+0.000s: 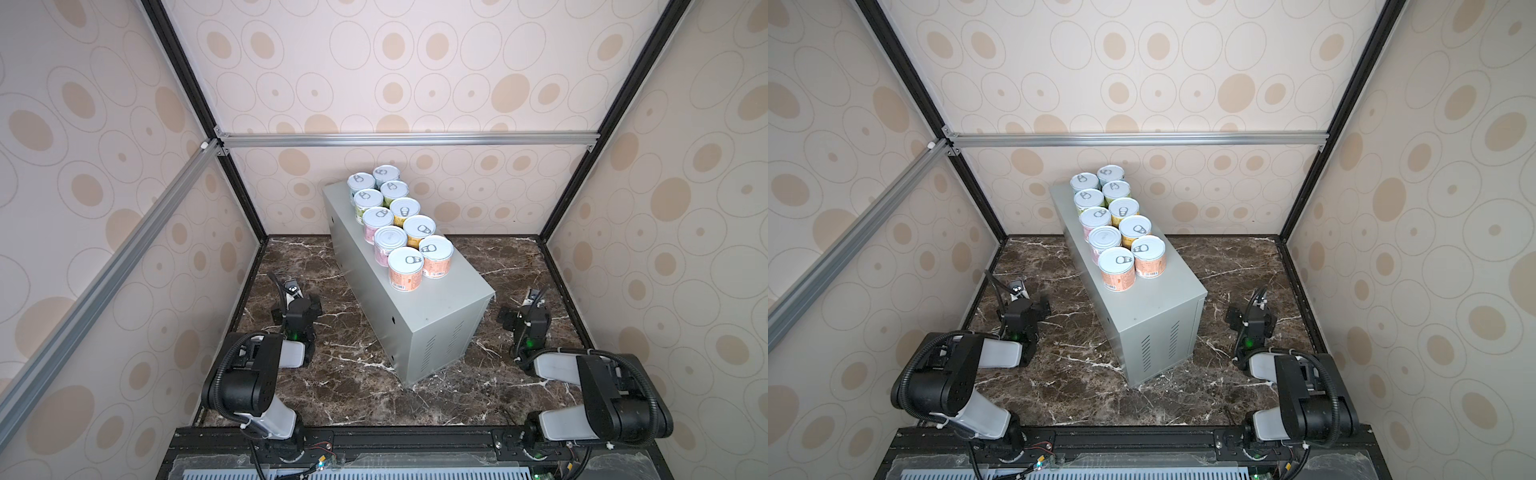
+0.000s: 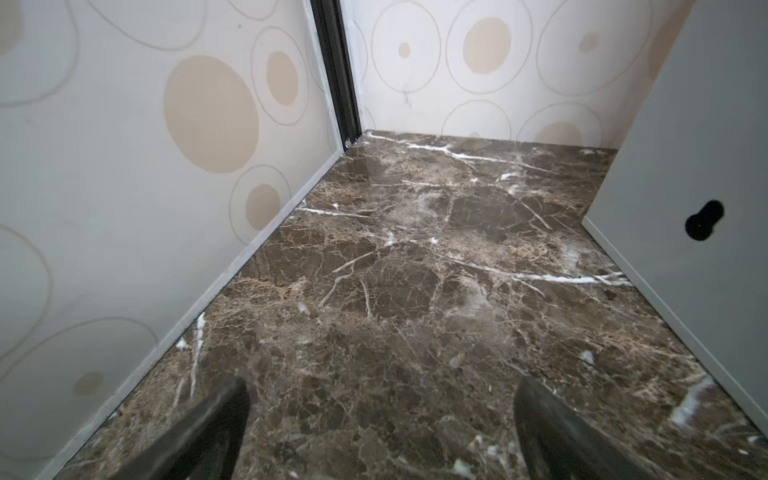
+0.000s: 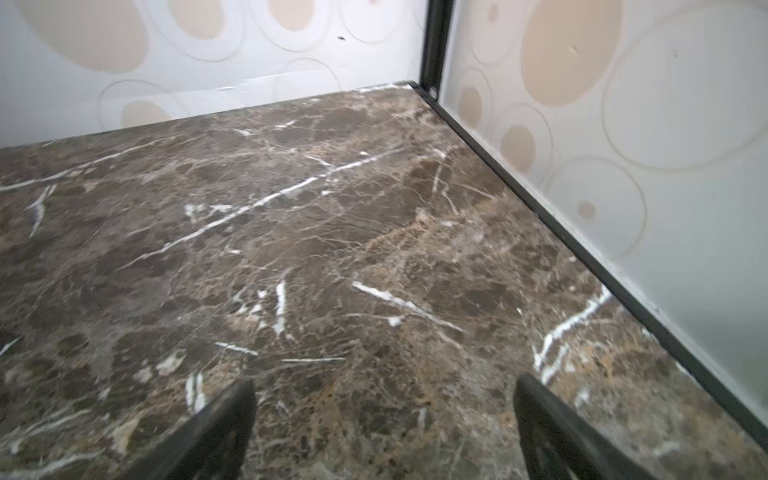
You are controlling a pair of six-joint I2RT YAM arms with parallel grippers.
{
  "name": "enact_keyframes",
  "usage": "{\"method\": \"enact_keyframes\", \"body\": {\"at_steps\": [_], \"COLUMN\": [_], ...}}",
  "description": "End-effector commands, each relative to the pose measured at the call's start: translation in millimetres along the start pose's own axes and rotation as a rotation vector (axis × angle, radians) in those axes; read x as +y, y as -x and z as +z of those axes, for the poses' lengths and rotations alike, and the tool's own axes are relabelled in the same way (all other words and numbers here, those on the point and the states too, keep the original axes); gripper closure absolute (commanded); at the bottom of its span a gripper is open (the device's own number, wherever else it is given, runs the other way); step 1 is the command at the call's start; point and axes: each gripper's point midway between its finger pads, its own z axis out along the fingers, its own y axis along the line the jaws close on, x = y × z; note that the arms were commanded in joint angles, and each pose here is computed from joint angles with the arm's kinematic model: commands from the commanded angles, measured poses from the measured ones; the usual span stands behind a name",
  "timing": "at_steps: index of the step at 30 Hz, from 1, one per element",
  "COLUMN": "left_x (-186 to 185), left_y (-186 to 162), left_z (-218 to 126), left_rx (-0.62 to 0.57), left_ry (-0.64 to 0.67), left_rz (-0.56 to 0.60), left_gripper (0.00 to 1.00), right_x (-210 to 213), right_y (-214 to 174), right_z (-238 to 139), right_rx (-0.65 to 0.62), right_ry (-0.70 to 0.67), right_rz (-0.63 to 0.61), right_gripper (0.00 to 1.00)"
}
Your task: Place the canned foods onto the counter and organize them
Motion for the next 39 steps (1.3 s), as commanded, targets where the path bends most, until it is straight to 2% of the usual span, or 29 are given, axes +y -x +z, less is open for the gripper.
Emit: {"method": "enact_keyframes", "body": {"at_steps": [1,6,10,16,21,23,25,28,31,34,39], "left_x": [5.8,5.8,7.7,0.5,-8.6,-19.9,-21.2,-22.0,-22.0,-21.7,-21.7], "left_y": [33.1,38.5,41.0,41.5,32.3,31.3,28.5,24.9,23.9,23.7,23.9], "left_z": [-17.7,-41.7,-68.0,-61.9,-57.1,-56.4,-47.8,-27.9,-22.3,-21.8,-20.9], "left_rx": [-0.167,-0.252,-0.334,-0.323,-0.304,-0.312,-0.281,-0.212,-0.196,-0.195,-0.194], "left_ry": [0.011,0.02,0.002,-0.012,-0.137,-0.186,-0.181,-0.19,-0.217,-0.219,-0.224], "left_rz": [-0.039,-0.021,-0.02,0.004,0.003,0.042,0.041,0.021,0.005,0.004,0.0], "left_gripper": [0.01,0.01,0.01,0.01,0.01,0.01,0.01,0.01,0.01,0.01,0.01], "right_x": [19.5,33.6,33.1,37.1,36.5,35.9,36.2,38.5,43.1,37.2,35.7], "right_y": [23.3,21.0,17.1,15.0,9.5,9.4,10.2,10.5,7.2,5.8,5.4], "right_z": [-12.9,-32.8,-37.0,-34.7,-26.9,-26.4,-24.2,-15.3,3.5,24.0,23.7], "right_rx": [-0.156,-0.276,-0.277,-0.27,-0.246,-0.243,-0.241,-0.199,-0.079,0.028,0.029], "right_ry": [0.024,0.083,0.098,0.124,0.17,0.171,0.167,0.157,0.169,0.171,0.178], "right_rz": [-0.112,-0.164,-0.155,-0.164,-0.141,-0.136,-0.136,-0.148,-0.158,-0.113,-0.109], "right_gripper": [0.01,0.01,0.01,0.01,0.01,0.02,0.01,0.01,0.01,0.01,0.01]}}
